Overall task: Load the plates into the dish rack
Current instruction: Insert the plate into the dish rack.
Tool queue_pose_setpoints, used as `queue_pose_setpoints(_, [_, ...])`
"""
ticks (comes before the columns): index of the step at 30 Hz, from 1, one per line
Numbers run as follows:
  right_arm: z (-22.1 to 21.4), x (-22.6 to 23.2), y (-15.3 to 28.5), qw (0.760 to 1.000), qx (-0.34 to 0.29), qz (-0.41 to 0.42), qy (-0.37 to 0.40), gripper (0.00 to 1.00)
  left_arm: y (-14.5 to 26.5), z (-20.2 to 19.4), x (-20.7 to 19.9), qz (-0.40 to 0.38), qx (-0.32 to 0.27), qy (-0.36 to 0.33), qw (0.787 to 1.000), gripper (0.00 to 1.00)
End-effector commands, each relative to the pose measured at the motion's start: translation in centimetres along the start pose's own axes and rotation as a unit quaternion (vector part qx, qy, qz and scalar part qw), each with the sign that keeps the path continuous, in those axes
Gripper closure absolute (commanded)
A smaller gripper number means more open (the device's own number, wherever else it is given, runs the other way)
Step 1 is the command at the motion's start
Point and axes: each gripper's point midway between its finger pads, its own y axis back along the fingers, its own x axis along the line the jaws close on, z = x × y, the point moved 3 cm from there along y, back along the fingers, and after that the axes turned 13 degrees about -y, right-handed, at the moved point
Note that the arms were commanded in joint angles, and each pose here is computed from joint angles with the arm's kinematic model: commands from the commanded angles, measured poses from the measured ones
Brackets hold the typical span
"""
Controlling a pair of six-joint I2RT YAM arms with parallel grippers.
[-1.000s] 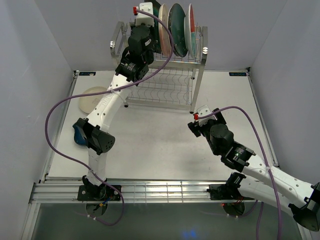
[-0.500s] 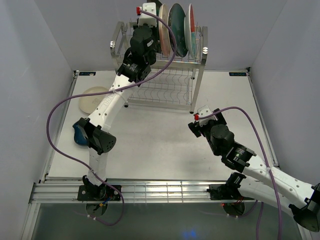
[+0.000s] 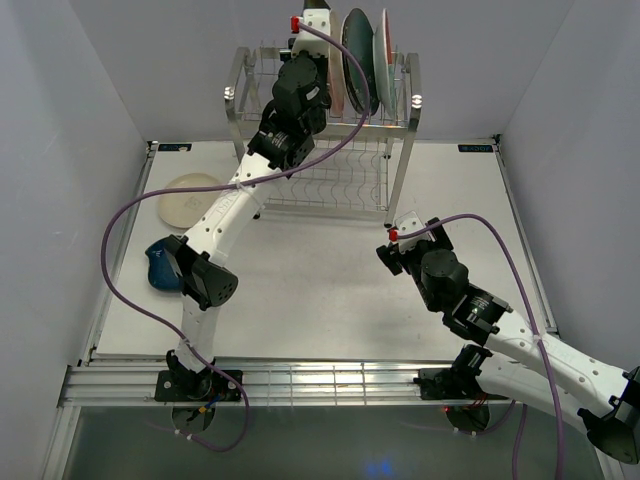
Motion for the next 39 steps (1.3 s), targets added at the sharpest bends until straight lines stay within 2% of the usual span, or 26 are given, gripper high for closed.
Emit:
queue_pose_setpoints(1, [0.9,-0.2,0.2,1.0,-0.018,-0.002,-0.022,0.1,4.3,12.9,2.0,-0.028,-0.179,0.176,0.968,1.0])
queue_pose_setpoints(9, [0.9,-0.3,0.2,1.0,-0.018,-0.002,-0.023,0.1,4.5,13.2,2.5,-0.022,-0.182,0.181,0.966,1.0])
queue_pose_setpoints(20, [0.9,-0.3,0.3,1.0,-0.018,-0.001,-0.023,0.1,3.8,10.6,0.2,-0.024,-0.147,0.176,0.973,1.0])
queue_pose_setpoints(27, [1.0,-0.3,0.3,0.999,-0.02,-0.001,-0.025,0.1,4.1,11.2,0.9,-0.006,-0.146,0.186,0.972,1.0])
queue_pose_setpoints(39, [1.0,-0.3,0.3,0.999,-0.02,0.0,-0.026,0.1,5.3,10.8,-0.9,0.001,-0.132,0.164,0.978,1.0])
